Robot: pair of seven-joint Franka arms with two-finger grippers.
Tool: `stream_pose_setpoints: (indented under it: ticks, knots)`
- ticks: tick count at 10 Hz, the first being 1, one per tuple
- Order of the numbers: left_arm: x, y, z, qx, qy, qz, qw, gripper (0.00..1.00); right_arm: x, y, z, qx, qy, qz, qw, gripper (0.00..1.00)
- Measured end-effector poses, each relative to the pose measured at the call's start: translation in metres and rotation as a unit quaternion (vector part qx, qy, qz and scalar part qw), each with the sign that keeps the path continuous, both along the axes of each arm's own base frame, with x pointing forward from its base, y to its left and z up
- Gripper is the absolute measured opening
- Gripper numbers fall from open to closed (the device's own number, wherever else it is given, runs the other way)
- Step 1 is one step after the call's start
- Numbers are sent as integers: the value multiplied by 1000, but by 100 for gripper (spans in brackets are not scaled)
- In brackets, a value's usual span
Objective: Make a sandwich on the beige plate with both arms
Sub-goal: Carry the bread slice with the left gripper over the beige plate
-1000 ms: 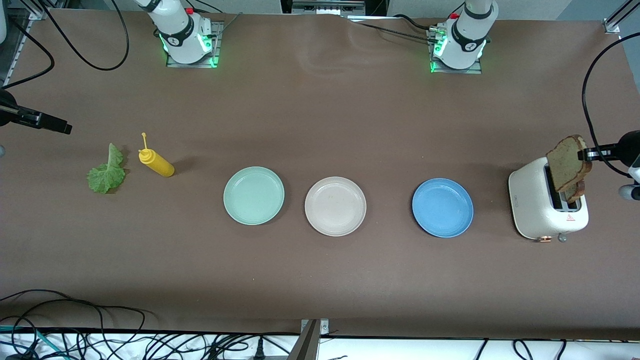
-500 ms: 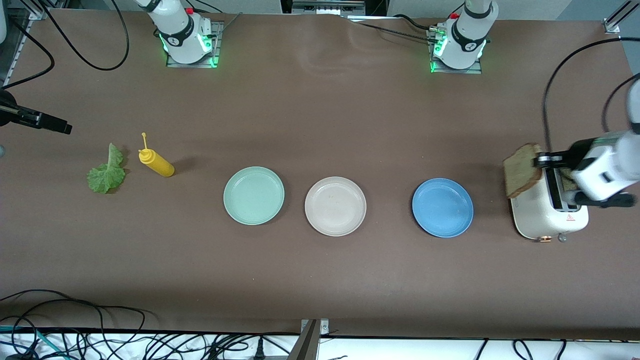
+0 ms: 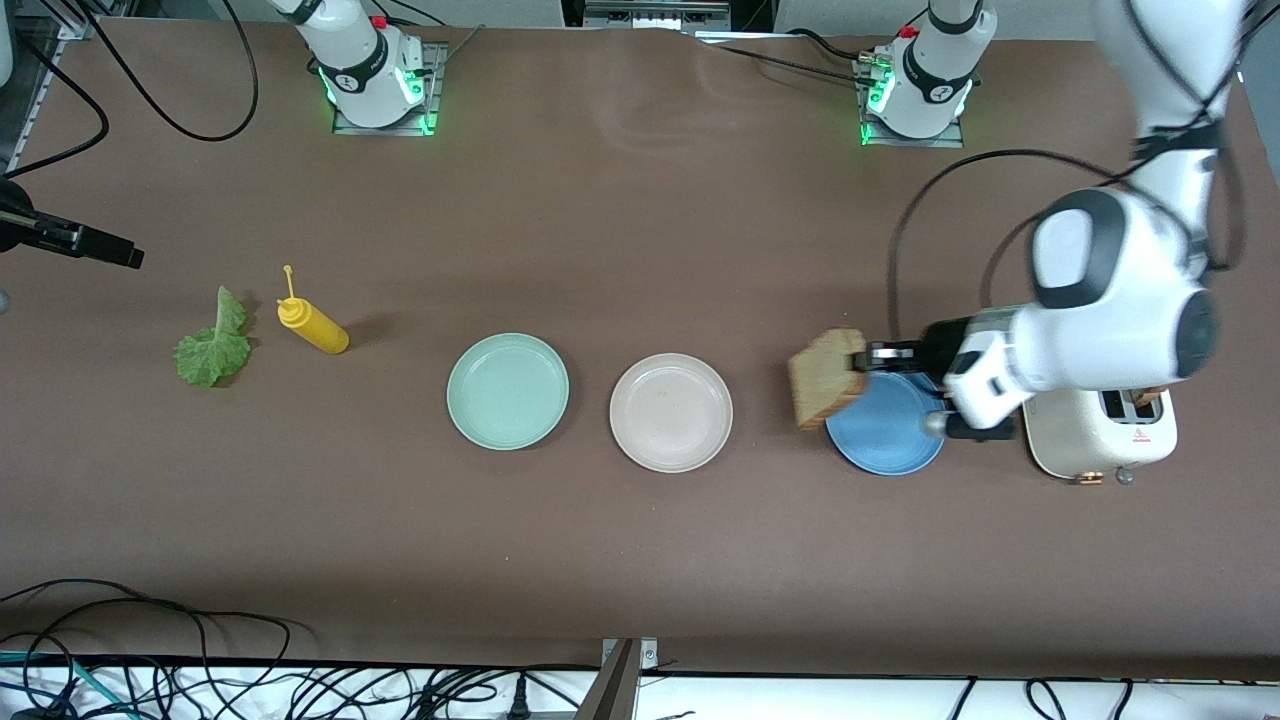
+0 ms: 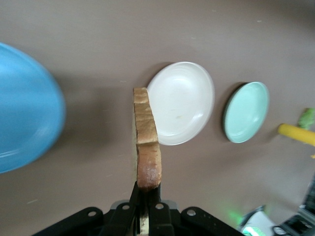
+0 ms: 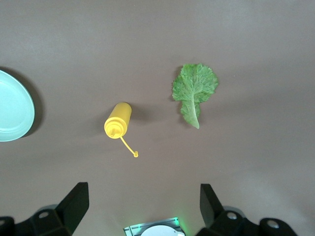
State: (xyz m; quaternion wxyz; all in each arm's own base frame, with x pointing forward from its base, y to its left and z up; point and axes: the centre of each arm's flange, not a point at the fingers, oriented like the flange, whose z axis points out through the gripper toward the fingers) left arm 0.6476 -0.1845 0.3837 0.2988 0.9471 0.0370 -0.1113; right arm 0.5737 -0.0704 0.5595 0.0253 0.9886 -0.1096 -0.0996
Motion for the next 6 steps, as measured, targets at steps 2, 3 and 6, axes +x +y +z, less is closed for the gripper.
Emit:
stream_pose_setpoints:
  ticks: [2, 3, 6]
  knots:
    - [1, -48, -38, -32, 1, 20, 999, 8, 0, 0, 0, 0, 0, 0, 1000, 100]
    - [-1, -76, -57, -44, 3, 27, 999, 8, 0, 0, 0, 0, 0, 0, 1000, 100]
    - [-4, -130, -82, -78, 13, 39, 996, 8, 0, 0, 0, 0, 0, 0, 1000, 100]
